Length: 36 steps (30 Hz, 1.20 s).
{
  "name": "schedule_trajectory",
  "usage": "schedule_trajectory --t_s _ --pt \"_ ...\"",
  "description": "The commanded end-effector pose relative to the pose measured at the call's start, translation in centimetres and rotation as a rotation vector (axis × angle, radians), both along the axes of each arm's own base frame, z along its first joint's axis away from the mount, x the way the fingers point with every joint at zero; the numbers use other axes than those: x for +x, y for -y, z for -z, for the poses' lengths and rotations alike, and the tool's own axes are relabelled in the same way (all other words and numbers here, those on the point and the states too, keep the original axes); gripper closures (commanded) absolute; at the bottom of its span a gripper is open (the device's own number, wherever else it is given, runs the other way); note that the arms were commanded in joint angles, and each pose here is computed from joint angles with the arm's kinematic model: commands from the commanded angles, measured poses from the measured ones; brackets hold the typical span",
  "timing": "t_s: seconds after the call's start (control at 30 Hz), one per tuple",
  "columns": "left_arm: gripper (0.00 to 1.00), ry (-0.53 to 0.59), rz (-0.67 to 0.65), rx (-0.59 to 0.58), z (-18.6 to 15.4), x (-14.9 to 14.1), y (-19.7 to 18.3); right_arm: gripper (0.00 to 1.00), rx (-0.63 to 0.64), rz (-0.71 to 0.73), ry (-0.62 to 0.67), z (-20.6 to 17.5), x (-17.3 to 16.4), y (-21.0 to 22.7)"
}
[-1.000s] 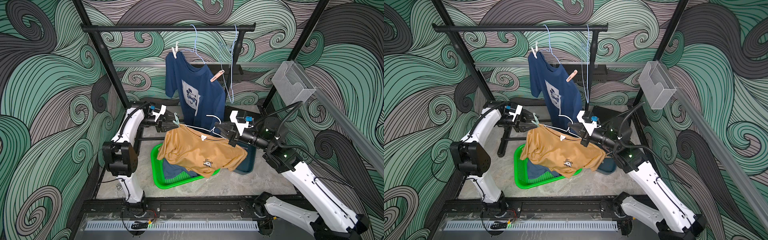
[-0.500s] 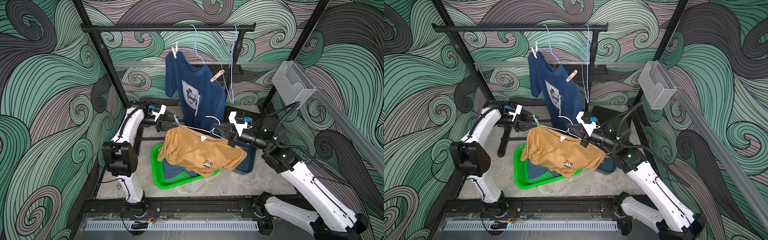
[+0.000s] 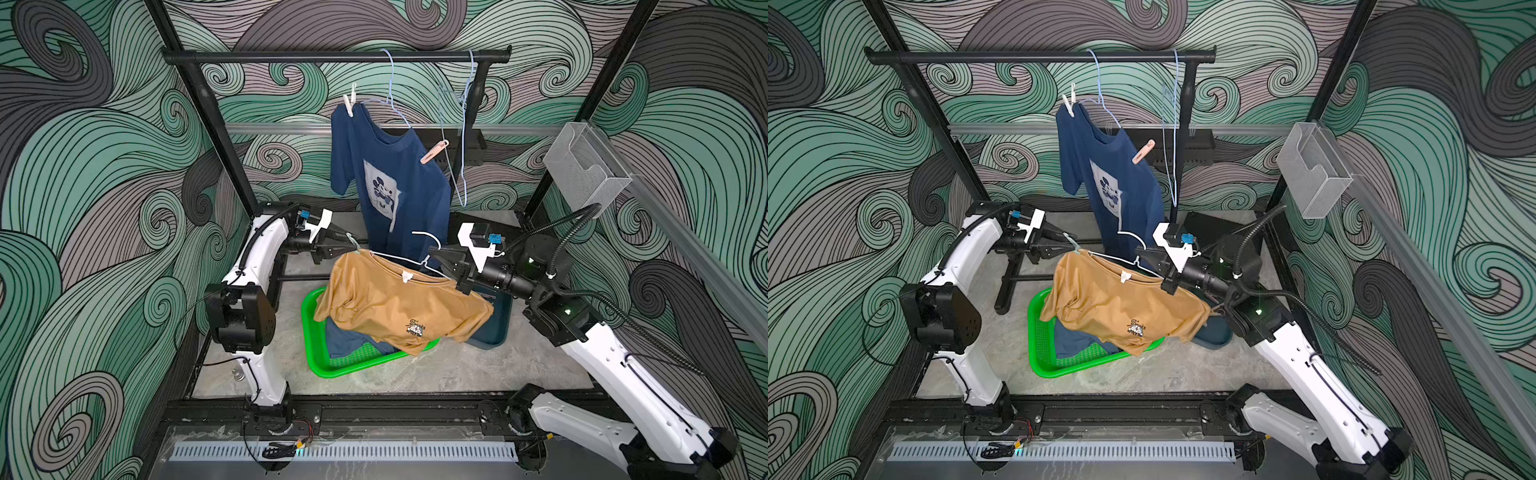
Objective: Remove the clothespins securing t-shirts to the hanger
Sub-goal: Remove the clothespin from the hanger, then place the hanger in the basket.
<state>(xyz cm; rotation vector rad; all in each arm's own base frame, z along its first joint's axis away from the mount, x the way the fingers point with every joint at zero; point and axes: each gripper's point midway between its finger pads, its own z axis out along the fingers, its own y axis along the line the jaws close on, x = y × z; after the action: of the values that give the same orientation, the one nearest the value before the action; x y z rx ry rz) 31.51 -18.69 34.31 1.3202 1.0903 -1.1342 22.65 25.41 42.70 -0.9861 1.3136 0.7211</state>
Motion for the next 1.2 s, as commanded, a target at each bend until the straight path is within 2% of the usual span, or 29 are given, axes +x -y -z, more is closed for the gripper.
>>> schedule_trajectory --t_s 0.0,0.27,0.47,0.57,0.77,0.9,1.17 --pt "0.81 -0.143 -0.030 -0.122 -3.8 -1.0 -0.2 1.00 0.021 -0.002 0.048 -0.9 -0.1 0.2" --pt "0.88 -0.133 -0.029 -0.123 -3.9 -0.9 -0.2 1.00 -0.001 0.005 0.043 -0.1 0.3 0.1" --pt "0.98 -0.043 -0.031 -0.125 -5.0 -1.3 -0.3 1.00 -0.017 0.009 0.027 1.0 0.5 0.0" --pt "0.98 0.017 -0.032 -0.128 -5.7 -1.9 -0.4 1.00 -0.018 0.010 0.028 1.1 0.6 0.1" --pt "0.99 -0.006 -0.023 -0.128 -7.6 -1.9 -0.4 1.00 -0.002 0.000 0.023 0.7 0.5 -0.1" --pt "1.00 0.037 -0.015 -0.130 -9.6 -2.9 -0.5 1.00 0.012 -0.020 -0.004 0.8 0.5 -0.5" --pt "1.00 0.077 -0.007 -0.132 -11.8 -4.4 -0.5 1.00 -0.056 -0.133 -0.132 4.6 0.0 -5.1"
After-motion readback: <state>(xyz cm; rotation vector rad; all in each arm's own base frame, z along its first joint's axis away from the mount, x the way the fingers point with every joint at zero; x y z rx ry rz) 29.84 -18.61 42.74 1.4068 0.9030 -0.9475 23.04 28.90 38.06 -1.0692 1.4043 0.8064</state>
